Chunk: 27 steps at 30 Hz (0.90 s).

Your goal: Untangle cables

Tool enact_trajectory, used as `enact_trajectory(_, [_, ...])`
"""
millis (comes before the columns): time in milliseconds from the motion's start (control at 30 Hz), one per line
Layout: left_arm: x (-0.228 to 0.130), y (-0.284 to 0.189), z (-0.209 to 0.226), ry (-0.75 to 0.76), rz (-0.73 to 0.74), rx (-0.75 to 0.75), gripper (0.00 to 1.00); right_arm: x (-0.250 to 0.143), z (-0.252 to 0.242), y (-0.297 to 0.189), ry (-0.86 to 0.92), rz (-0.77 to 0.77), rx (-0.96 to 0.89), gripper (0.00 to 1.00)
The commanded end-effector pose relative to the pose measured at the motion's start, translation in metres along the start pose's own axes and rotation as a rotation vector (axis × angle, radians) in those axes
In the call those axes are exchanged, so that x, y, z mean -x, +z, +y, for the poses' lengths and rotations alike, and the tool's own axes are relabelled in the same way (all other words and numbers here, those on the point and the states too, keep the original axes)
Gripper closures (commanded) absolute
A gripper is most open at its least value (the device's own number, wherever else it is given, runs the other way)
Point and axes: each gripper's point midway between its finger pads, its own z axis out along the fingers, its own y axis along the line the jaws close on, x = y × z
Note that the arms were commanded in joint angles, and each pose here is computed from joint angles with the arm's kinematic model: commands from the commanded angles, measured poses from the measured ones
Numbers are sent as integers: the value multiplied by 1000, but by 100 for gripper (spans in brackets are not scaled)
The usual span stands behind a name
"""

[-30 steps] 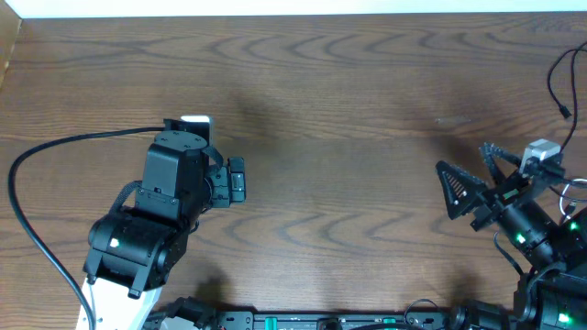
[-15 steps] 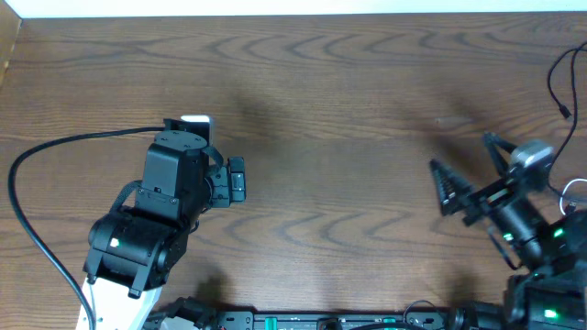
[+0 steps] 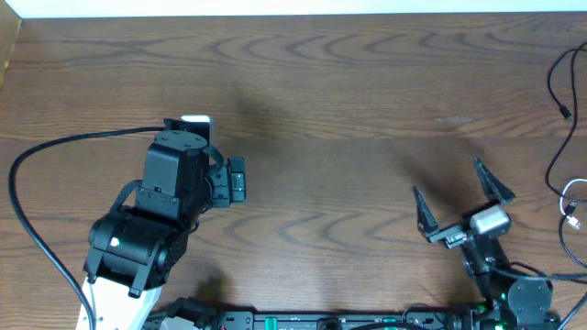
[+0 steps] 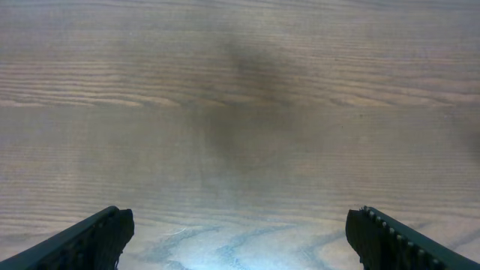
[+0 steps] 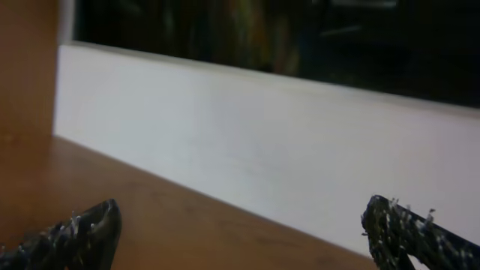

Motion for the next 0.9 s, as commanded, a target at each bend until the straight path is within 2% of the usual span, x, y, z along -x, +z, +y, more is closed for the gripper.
enact_trajectory(0, [4,-3,1,7,-14,6,4,12,-8,-6,-76,-53,-65,1])
enact_trajectory(400, [4,-3,1,7,-14,6,4,-1,-14,-12,-100,-41,-113,1])
enact_trajectory(867, [4,-3,1,7,-14,6,4,-74,-20,-21,-12,256,-160,1])
